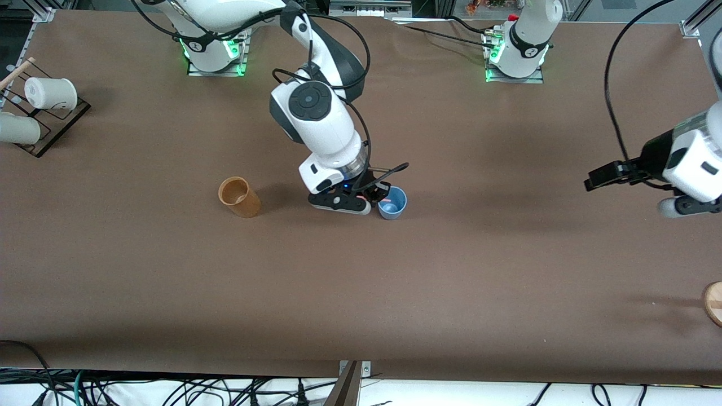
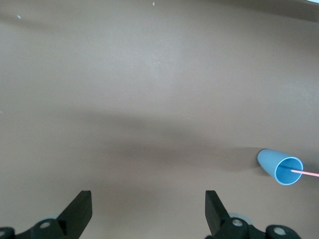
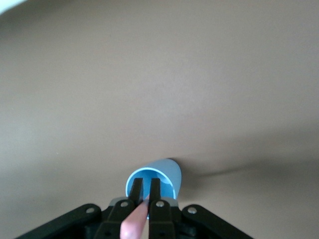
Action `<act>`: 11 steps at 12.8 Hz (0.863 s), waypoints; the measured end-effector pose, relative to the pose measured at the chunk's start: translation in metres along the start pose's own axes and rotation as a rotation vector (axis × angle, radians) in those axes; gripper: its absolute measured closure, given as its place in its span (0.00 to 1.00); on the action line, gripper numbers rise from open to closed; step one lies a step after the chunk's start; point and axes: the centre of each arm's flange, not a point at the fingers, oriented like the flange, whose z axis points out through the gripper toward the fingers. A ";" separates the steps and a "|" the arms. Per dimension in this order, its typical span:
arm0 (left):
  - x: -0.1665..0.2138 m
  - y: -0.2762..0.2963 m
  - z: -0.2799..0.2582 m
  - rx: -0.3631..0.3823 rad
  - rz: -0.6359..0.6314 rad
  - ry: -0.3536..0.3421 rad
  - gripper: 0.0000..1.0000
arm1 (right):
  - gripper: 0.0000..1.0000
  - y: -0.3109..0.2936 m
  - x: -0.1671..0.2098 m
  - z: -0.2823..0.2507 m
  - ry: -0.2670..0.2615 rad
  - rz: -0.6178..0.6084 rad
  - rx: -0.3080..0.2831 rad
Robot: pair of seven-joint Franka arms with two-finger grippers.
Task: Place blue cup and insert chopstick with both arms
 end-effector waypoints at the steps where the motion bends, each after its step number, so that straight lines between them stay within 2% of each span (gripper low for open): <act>1: -0.003 -0.008 -0.006 0.003 0.021 0.000 0.00 | 0.92 -0.002 -0.006 0.008 -0.004 -0.009 -0.009; 2: -0.006 -0.019 -0.011 0.009 0.053 -0.004 0.00 | 0.92 -0.002 -0.009 0.015 -0.009 -0.010 -0.015; 4: -0.008 -0.044 -0.020 0.017 0.093 0.000 0.00 | 0.77 -0.001 -0.010 0.025 -0.012 -0.002 -0.026; 7: -0.018 -0.055 -0.029 0.023 0.121 0.004 0.00 | 0.42 0.004 -0.002 0.022 -0.003 0.000 -0.052; 10: -0.040 -0.036 -0.040 0.031 0.213 -0.008 0.00 | 0.06 0.027 0.029 -0.013 -0.021 -0.019 -0.149; 11: -0.045 -0.033 -0.045 0.033 0.221 0.000 0.00 | 0.00 0.041 0.045 -0.037 -0.042 -0.051 -0.184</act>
